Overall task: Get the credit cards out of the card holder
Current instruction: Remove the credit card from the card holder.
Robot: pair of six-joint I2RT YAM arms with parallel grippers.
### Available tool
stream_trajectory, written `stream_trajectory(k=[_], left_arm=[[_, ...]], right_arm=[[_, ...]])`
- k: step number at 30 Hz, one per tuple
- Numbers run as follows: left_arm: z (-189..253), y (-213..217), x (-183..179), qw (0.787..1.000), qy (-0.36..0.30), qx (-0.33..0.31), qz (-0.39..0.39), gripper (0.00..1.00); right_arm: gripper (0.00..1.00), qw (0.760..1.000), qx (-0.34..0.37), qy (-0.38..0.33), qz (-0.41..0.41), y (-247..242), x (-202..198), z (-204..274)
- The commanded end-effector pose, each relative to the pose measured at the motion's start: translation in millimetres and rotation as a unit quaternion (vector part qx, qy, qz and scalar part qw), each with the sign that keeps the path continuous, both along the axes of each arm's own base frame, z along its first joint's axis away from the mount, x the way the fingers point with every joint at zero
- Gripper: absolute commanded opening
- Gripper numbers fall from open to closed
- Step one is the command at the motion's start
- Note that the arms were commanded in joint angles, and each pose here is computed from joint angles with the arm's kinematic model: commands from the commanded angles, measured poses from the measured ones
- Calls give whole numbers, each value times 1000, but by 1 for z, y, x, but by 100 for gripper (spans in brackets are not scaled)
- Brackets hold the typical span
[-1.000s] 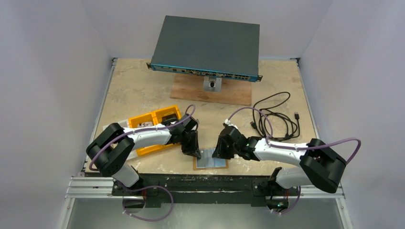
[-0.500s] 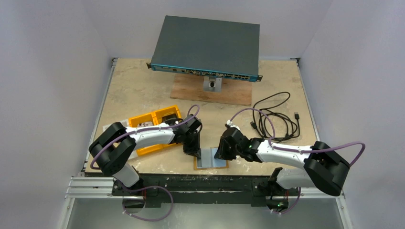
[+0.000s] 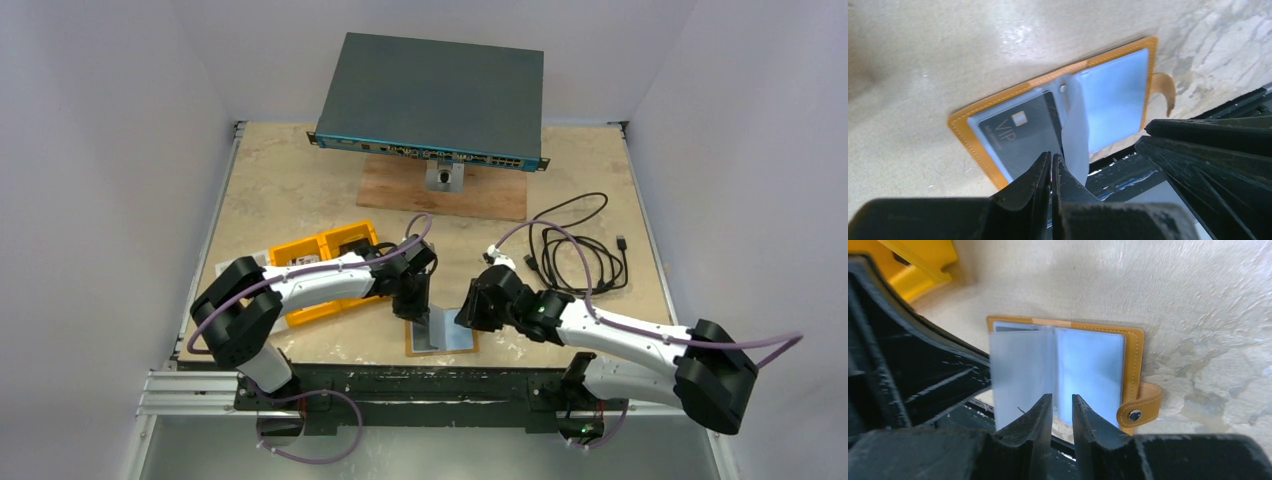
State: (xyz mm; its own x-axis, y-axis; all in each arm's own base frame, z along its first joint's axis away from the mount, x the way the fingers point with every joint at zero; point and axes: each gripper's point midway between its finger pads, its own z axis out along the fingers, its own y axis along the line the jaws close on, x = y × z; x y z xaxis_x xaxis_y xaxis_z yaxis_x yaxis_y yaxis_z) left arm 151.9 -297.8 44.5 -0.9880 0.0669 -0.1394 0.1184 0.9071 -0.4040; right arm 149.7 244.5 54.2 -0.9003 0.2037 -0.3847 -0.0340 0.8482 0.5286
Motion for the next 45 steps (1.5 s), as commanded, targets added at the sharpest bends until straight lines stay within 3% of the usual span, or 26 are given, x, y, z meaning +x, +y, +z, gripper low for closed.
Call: stream_trajectory(k=[1,10,18,26,37,45], left_arm=[[16,-26,4,999,-8,-40,-19,5],[20,-82,4,990,27,-130,-44,11],[1,-94,-1,989,57,-126,-43,12],[30,-66,8,994,0,-102,-33,16],[31,29,11,998,-41,-34,34,19],[19,34,8,998,-32,-53,30,19]], right_arm=[[22,998,1,-51,-34,-9,18,37],[25,995,0,-71,-70,-33,15,59],[25,996,-3,-59,-65,-34,10,56],[26,998,26,-46,-22,-8,9,56],[28,996,67,-27,44,40,12,49],[28,994,87,7,67,61,8,24]])
